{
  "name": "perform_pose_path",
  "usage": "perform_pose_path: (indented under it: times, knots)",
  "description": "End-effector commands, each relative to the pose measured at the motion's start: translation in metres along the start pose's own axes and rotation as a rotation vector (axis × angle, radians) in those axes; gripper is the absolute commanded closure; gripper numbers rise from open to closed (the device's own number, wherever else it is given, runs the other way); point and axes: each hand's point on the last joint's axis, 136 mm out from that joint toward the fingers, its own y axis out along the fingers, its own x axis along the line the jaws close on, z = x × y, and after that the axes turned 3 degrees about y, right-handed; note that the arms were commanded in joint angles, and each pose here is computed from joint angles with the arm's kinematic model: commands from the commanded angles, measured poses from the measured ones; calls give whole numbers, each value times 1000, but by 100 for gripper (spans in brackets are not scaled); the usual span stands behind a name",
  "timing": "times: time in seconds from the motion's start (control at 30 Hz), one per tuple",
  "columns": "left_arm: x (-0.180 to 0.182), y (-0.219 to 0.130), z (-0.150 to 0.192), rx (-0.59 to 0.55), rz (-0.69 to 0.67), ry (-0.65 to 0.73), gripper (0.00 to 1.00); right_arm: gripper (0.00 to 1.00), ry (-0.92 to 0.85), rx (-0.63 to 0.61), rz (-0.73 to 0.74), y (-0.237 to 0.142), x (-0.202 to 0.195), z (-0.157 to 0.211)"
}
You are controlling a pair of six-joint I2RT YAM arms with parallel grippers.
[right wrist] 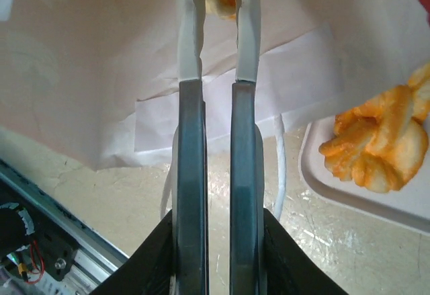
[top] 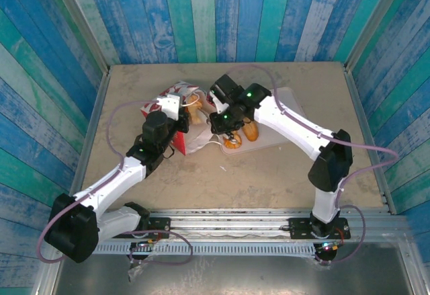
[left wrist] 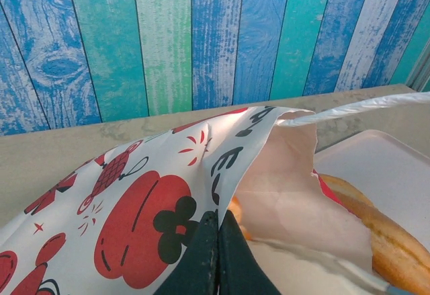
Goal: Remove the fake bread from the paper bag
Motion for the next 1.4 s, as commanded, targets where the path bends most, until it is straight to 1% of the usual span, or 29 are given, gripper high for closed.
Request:
perform_pose_path:
  times: [0.0, 0.3, 0.53, 0.67, 0.8, 0.97, 1.07, 1.2, 1.37]
  knots:
    - [5, 2, -12, -11, -34, -17, 100, 80, -20, -32, 1, -24, 1, 7]
    - [8, 5, -15, -10, -60, -21, 100, 80, -15, -34, 29, -48, -9, 26]
    - [10, 14, -8, 27, -77, -27, 100, 80, -49, -30, -30, -58, 0, 31]
    - [11, 16, -10, 27, -87, -33, 100, 81, -60, -26, -49, -61, 2, 36]
    - [11, 18, -10, 30, -90, -35, 100, 81, -59, -48, -41, -69, -1, 40]
    - [11, 18, -9, 34, -87, -38, 100, 81, -72, -98, -36, -89, -5, 44]
    - [12, 17, -8, 37, -91, -35, 100, 81, -73, -145, -11, -104, -12, 46]
    - [13, 14, -9, 29, -96, -34, 100, 79, -50, -223, 71, -125, -33, 43]
    - [15, 9, -7, 27, -106, -39, 100, 78, -4, -245, 181, -136, -68, 39]
